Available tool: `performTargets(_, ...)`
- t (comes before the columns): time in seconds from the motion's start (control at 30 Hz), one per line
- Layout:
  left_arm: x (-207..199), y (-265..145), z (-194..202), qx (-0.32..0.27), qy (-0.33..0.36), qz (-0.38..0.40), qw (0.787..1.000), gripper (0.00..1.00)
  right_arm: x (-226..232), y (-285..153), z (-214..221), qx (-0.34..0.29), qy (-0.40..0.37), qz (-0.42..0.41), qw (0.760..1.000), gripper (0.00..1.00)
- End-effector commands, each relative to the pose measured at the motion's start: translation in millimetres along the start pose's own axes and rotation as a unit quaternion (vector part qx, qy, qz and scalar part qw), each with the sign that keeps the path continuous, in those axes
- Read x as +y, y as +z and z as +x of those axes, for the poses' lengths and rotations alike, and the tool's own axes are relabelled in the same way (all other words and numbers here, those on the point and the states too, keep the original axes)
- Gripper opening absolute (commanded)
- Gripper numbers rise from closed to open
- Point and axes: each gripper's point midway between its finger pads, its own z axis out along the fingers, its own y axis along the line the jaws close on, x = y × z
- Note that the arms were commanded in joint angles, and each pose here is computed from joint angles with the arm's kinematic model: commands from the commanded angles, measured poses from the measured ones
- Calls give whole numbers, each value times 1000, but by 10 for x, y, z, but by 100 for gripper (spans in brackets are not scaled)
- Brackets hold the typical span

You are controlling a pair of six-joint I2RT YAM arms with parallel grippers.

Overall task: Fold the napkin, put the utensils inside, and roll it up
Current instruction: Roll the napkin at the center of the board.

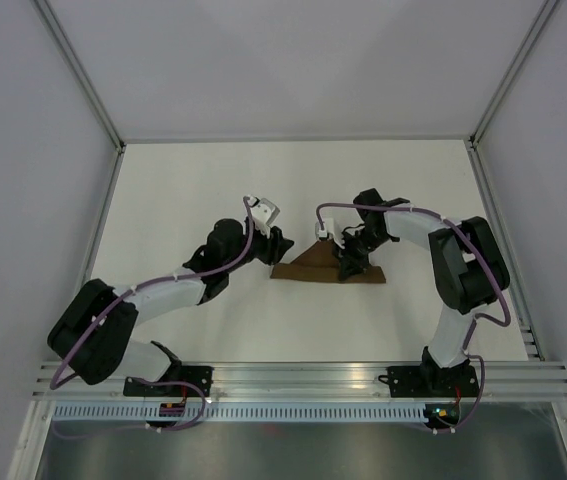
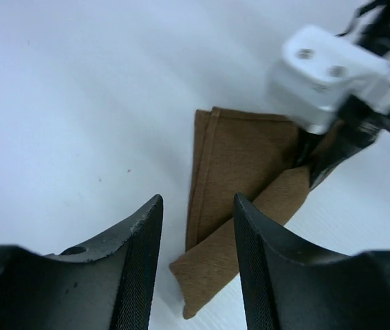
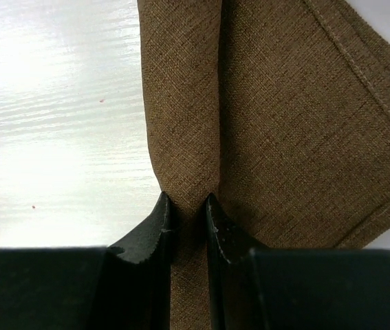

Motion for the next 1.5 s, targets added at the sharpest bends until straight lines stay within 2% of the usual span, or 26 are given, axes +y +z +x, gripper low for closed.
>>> performTargets(0.0, -119, -122, -533, -120, 117, -23, 986, 50, 166, 134, 203, 19, 33, -72, 997, 7)
performTargets(0.07, -303, -110, -535, -119, 153, -8, 981, 51, 145, 161, 246, 23, 45, -80, 996, 7)
performTargets(0.13, -436, -53, -448, -96, 215, 9, 972, 76, 106, 165, 215, 24, 49, -84, 995, 7)
performTargets(0.17, -582, 0, -382, -89, 264, 16, 960, 99, 93, 191, 235, 26, 55, -89, 994, 6)
performTargets(0.33, -869, 224, -22, -17, 357, 41, 933, 100, 17, 216, 235, 29, 67, -91, 993, 6)
performTargets(0.47, -1033, 377, 274, 32, 427, 67, 901, 98, -1, 223, 262, 35, 73, -90, 993, 6)
performTargets(0.67, -1014, 585, 678, 106, 479, 85, 867, 92, -12, 252, 296, 38, 78, -91, 992, 6)
performTargets(0.8, -963, 671, 806, 126, 500, 85, 853, 91, -20, 259, 314, 40, 81, -90, 992, 6)
performTargets(0.9, -943, 719, 912, 150, 502, 92, 847, 85, -39, 257, 318, 39, 82, -87, 992, 5)
performTargets(0.93, -959, 746, 905, 152, 502, 95, 846, 78, -34, 266, 322, 40, 84, -88, 992, 5)
performTargets(1.0, -954, 763, 1004, 167, 500, 102, 844, 72, -36, 261, 319, 39, 85, -88, 992, 5)
performTargets(1.03, -972, 770, 1031, 173, 498, 109, 843, 63, -33, 262, 325, 40, 85, -88, 992, 5)
performTargets(1.13, -992, 793, 1098, 187, 485, 121, 846, 56, -31, 259, 317, 39, 85, -88, 992, 5)
performTargets(1.2, -981, 767, 1173, 199, 474, 129, 848, 42, -26, 253, 309, 37, 85, -87, 992, 5)
performTargets(1.3, -973, 738, 1258, 218, 451, 134, 855, 32, -13, 251, 320, 36, 91, -88, 991, 5)
performTargets(1.37, -1008, 750, 1299, 230, 431, 143, 861, 19, 11, 245, 324, 36, 94, -89, 991, 6)
performTargets(1.4, -986, 721, 1364, 245, 425, 144, 859, 15, 7, 238, 321, 35, 96, -87, 991, 7)
performTargets(1.47, -1058, 720, 1419, 253, 402, 164, 865, 2, 14, 207, 289, 29, 97, -80, 992, 16)
